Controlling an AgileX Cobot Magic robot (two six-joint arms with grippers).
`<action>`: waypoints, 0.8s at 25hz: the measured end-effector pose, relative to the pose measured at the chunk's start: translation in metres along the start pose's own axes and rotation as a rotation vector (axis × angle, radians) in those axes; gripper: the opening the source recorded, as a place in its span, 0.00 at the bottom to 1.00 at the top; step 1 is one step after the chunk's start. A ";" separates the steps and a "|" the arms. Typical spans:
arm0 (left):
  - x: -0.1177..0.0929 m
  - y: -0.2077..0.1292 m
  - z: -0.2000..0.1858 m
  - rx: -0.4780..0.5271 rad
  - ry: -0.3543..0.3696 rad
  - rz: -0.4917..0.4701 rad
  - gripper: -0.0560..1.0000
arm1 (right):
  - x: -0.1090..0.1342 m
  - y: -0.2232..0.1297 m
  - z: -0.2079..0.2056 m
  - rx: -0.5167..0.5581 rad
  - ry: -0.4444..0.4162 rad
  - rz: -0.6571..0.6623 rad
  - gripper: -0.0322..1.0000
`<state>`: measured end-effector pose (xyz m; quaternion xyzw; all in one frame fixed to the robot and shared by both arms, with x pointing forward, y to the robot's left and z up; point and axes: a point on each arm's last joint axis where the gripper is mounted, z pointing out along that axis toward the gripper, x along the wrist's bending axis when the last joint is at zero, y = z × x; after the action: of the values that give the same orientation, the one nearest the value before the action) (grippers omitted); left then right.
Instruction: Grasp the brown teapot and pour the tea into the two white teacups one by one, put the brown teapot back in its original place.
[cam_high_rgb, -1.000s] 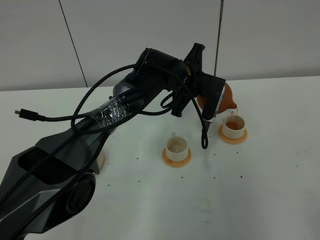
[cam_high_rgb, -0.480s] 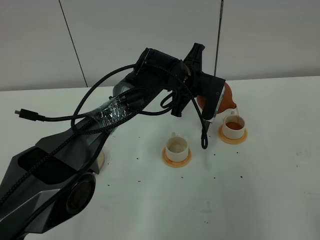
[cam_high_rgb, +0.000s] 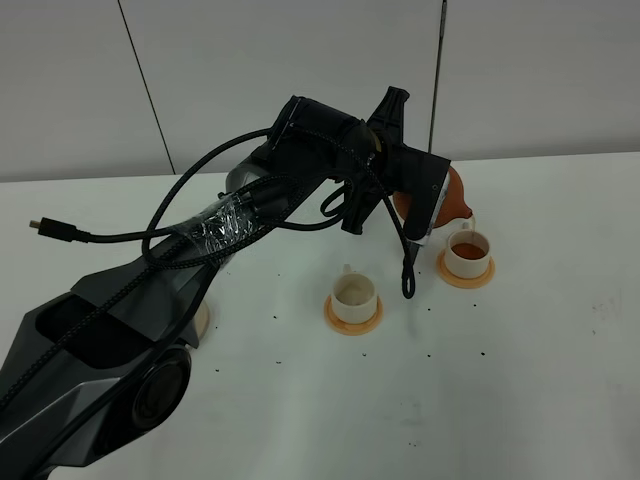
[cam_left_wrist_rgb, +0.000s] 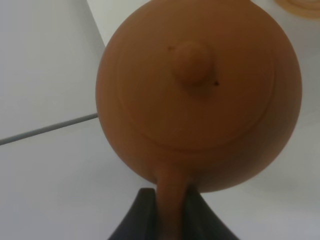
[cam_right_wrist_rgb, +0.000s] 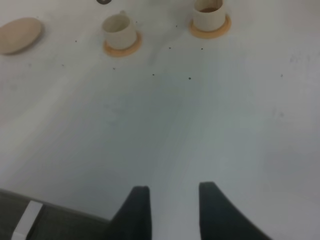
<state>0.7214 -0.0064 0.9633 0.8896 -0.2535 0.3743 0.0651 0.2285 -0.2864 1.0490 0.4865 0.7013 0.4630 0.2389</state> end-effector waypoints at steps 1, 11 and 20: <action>0.000 0.000 0.000 -0.001 0.001 -0.001 0.21 | 0.000 0.000 0.000 0.000 0.000 0.000 0.26; 0.002 0.000 -0.002 -0.001 0.005 0.000 0.21 | 0.000 0.000 0.000 0.000 -0.003 -0.001 0.26; 0.002 0.001 -0.002 -0.002 0.005 0.002 0.21 | 0.000 0.000 0.000 0.000 -0.003 -0.001 0.26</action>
<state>0.7202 -0.0076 0.9661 0.8884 -0.2544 0.3763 0.0663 0.2286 -0.2866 1.0490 0.4867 0.7014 0.4621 0.2402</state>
